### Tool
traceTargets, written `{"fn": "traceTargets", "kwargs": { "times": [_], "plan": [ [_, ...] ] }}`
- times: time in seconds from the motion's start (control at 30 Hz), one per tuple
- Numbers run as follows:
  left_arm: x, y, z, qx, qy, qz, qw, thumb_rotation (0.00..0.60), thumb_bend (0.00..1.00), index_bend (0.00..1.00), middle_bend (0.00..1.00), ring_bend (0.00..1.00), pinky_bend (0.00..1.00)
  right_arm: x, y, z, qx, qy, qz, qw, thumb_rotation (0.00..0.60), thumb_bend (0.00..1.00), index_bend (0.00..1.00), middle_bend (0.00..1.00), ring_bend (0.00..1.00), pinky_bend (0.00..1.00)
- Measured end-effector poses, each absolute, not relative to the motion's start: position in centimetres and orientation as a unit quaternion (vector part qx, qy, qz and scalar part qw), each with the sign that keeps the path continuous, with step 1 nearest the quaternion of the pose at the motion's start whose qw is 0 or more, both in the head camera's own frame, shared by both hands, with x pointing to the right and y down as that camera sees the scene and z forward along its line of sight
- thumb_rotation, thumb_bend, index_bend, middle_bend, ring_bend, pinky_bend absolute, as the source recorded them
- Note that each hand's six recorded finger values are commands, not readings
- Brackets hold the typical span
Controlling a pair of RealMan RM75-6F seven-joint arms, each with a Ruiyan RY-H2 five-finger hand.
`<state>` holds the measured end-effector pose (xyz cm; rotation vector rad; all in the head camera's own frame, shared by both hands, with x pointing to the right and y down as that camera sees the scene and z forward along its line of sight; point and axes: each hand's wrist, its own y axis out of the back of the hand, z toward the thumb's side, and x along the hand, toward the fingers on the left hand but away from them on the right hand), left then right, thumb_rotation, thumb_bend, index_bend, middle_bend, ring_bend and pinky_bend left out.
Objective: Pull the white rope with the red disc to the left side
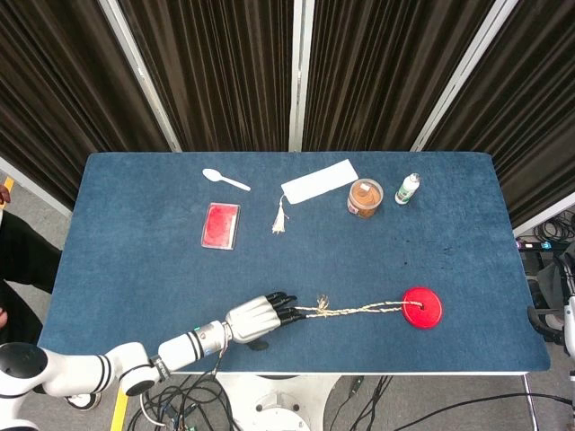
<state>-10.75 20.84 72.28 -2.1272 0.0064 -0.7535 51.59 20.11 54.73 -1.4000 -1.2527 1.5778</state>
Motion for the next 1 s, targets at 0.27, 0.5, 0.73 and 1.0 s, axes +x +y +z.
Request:
{"fn": "traceTargets", "kwargs": {
  "times": [0.27, 0.5, 0.73, 1.0],
  "plan": [
    [-12.3, 19.8, 71.8, -0.840, 0.003, -0.315, 0.441, 0.600, 0.06, 0.09, 0.69, 0.17, 0.12, 51.5, 20.2, 55.0, -0.539, -0.478, 0.607, 0.336, 0.600, 0.22, 0.00, 0.00, 0.00, 0.00],
    [-13.8, 19.3, 71.6, -0.830, 0.002, -0.332, 0.448, 0.600, 0.07, 0.09, 0.82, 0.34, 0.14, 51.2, 20.0, 55.1, -0.540, -0.476, 0.607, 0.338, 0.600, 0.22, 0.00, 0.00, 0.00, 0.00],
    [-14.6, 19.0, 71.4, -0.818, 0.011, -0.337, 0.466, 0.600, 0.15, 0.13, 0.92, 0.57, 0.19, 51.0, 20.0, 55.3, -0.541, -0.474, 0.608, 0.336, 0.600, 0.23, 0.00, 0.01, 0.00, 0.00],
    [-15.6, 18.3, 70.9, -0.804, 0.024, -0.347, 0.482, 0.600, 0.25, 0.19, 0.97, 0.68, 0.24, 50.9, 20.0, 55.4, -0.543, -0.472, 0.608, 0.336, 0.600, 0.23, 0.00, 0.01, 0.00, 0.00]
  ]
}}
